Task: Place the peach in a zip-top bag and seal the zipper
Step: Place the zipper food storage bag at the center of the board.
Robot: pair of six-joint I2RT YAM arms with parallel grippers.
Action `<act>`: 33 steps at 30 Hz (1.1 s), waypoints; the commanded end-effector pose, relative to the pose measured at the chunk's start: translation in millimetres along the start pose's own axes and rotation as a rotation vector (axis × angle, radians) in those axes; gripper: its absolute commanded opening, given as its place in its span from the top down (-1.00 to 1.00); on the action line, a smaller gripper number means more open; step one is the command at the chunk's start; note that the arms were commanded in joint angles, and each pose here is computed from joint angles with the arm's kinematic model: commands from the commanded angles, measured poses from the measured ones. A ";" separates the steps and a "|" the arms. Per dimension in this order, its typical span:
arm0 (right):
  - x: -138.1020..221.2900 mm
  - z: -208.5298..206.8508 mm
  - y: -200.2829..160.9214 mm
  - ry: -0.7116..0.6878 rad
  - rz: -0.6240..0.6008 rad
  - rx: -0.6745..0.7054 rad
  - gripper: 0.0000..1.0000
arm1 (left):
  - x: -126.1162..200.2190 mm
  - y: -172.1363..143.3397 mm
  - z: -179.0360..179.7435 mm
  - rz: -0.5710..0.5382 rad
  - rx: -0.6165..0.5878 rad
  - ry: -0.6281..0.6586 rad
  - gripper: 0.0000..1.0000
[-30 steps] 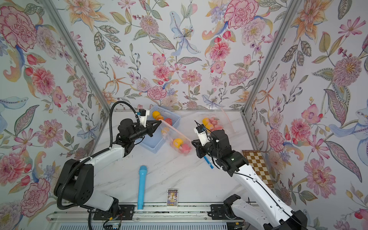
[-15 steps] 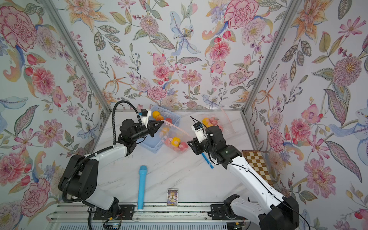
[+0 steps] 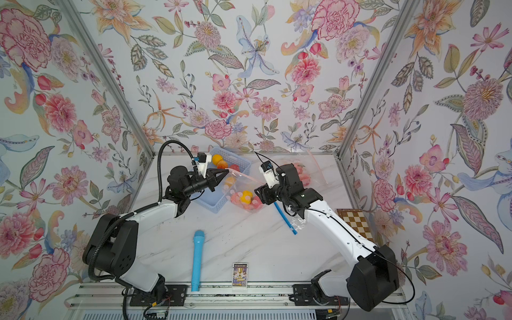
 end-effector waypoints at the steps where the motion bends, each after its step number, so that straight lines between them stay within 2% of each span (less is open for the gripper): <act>1: 4.7 -5.6 18.7 -0.029 -0.034 0.059 -0.25 | 0.5 4.7 -12.4 0.010 -0.039 -0.044 1.00; 6: -2.0 -13.9 24.2 -0.059 -0.025 0.065 -0.36 | 0.5 3.7 -12.7 0.021 -0.040 -0.043 1.00; 13: -38.9 -20.7 5.8 -0.043 0.089 0.015 -0.35 | 0.0 8.5 -14.8 0.015 -0.040 -0.048 1.00; 15: -45.7 -20.5 2.0 -0.027 0.115 0.003 -0.24 | -0.1 10.2 -16.1 0.012 -0.040 -0.050 1.00; 16: -47.6 -19.7 1.4 -0.017 0.120 -0.002 -0.09 | -0.1 11.0 -16.1 0.010 -0.036 -0.049 1.00; 17: -48.0 -19.3 1.9 -0.010 0.121 -0.007 0.17 | -0.4 11.7 -16.4 0.009 -0.031 -0.048 0.98; 18: -47.4 -19.2 2.6 -0.009 0.121 -0.013 0.47 | -0.3 11.8 -15.7 0.008 -0.025 -0.043 0.89; 19: -45.3 -19.7 4.5 -0.013 0.117 -0.024 0.78 | 1.9 15.5 -19.6 -0.004 -0.026 -0.042 0.68; 20: -41.9 -20.5 7.5 -0.021 0.109 -0.033 1.00 | 5.2 21.3 -25.9 -0.021 -0.031 -0.042 0.49; 22: -34.3 -22.7 14.6 -0.049 0.090 -0.052 1.00 | 8.0 25.3 -29.3 -0.030 -0.026 -0.031 0.22; 24: -23.0 -27.4 22.6 -0.104 0.072 -0.078 1.00 | 12.8 30.7 -34.0 -0.051 -0.026 -0.012 -0.30; 28: -0.8 -40.2 38.7 -0.233 0.052 -0.145 1.00 | 27.1 39.9 -43.9 -0.107 -0.039 0.054 -0.97; 33: 11.0 -58.5 53.4 -0.340 0.032 -0.240 1.00 | 44.5 46.8 -52.7 -0.162 -0.055 0.142 -0.98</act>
Point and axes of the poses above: each gripper's point midway between its finger pads, its own x axis back along the fingers, its own z axis along the line the jaws close on, y = z × x, the point moved 8 cm from there along x, back along the fingers, and after that the axes turned 14 degrees about x, right-handed, at the moved point
